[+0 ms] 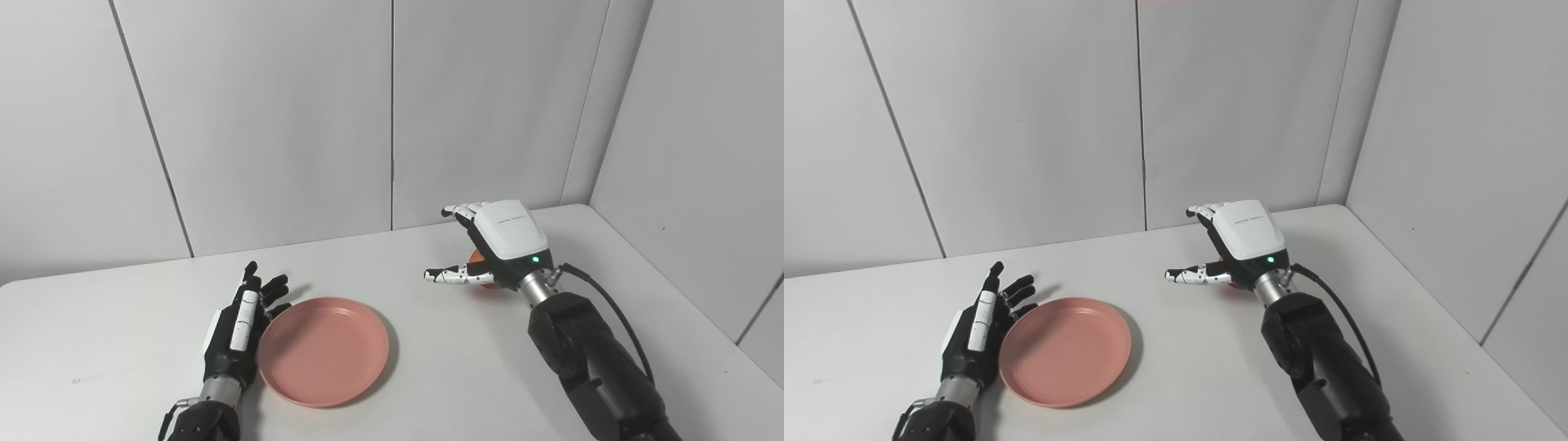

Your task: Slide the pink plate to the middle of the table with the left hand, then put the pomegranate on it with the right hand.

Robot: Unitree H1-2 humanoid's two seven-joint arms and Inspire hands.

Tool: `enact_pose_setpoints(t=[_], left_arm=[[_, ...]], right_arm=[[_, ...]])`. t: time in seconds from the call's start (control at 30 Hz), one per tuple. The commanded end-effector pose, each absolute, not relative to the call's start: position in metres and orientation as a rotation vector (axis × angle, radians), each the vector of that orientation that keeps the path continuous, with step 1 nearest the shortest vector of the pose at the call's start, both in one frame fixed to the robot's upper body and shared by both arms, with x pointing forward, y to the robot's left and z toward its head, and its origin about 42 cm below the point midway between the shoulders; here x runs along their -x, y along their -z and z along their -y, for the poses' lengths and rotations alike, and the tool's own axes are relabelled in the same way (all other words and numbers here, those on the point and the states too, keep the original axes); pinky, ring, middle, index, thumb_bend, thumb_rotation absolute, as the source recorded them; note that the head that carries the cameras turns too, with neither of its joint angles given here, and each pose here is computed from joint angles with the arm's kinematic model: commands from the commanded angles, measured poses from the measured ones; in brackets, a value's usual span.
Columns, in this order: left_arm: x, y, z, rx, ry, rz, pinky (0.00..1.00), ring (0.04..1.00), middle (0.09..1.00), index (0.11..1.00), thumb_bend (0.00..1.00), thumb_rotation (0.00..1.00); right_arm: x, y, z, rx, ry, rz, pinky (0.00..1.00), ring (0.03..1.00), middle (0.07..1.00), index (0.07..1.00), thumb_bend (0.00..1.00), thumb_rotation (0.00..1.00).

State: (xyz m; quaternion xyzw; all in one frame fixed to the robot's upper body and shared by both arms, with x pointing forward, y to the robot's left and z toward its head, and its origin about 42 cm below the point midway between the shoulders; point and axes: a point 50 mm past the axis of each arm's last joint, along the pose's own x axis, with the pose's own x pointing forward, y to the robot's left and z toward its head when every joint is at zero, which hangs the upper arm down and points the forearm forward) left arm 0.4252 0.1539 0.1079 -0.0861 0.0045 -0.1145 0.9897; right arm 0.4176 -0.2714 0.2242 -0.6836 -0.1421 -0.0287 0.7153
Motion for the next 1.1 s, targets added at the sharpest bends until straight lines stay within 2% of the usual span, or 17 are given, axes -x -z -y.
enact_pose_setpoints(t=[0.0,0.4,0.7,1.07], left_arm=[[-0.422,-0.103,-0.154,0.171,0.228,-0.040,0.73,0.832,0.804,1.000,0.92,0.85],[-0.420,-0.103,-0.154,0.166,0.237,-0.044,0.72,0.826,0.802,1.000,0.92,0.84],[-0.416,-0.104,-0.151,0.173,0.241,-0.049,0.74,0.827,0.801,1.000,0.89,0.83],[-0.413,-0.107,-0.150,0.174,0.246,-0.052,0.73,0.822,0.790,1.000,0.88,0.83]], right_arm=[[-0.431,-0.250,0.278,1.530,0.159,0.353,0.62,0.727,0.753,0.749,0.82,0.80],[-0.453,-0.228,0.285,1.606,0.133,0.231,0.62,0.706,0.753,0.769,0.83,0.80],[-0.464,-0.223,0.286,1.641,0.111,0.193,0.61,0.702,0.755,0.766,0.84,0.78],[-0.467,-0.218,0.294,1.669,0.083,0.159,0.60,0.704,0.758,0.763,0.84,0.82]])
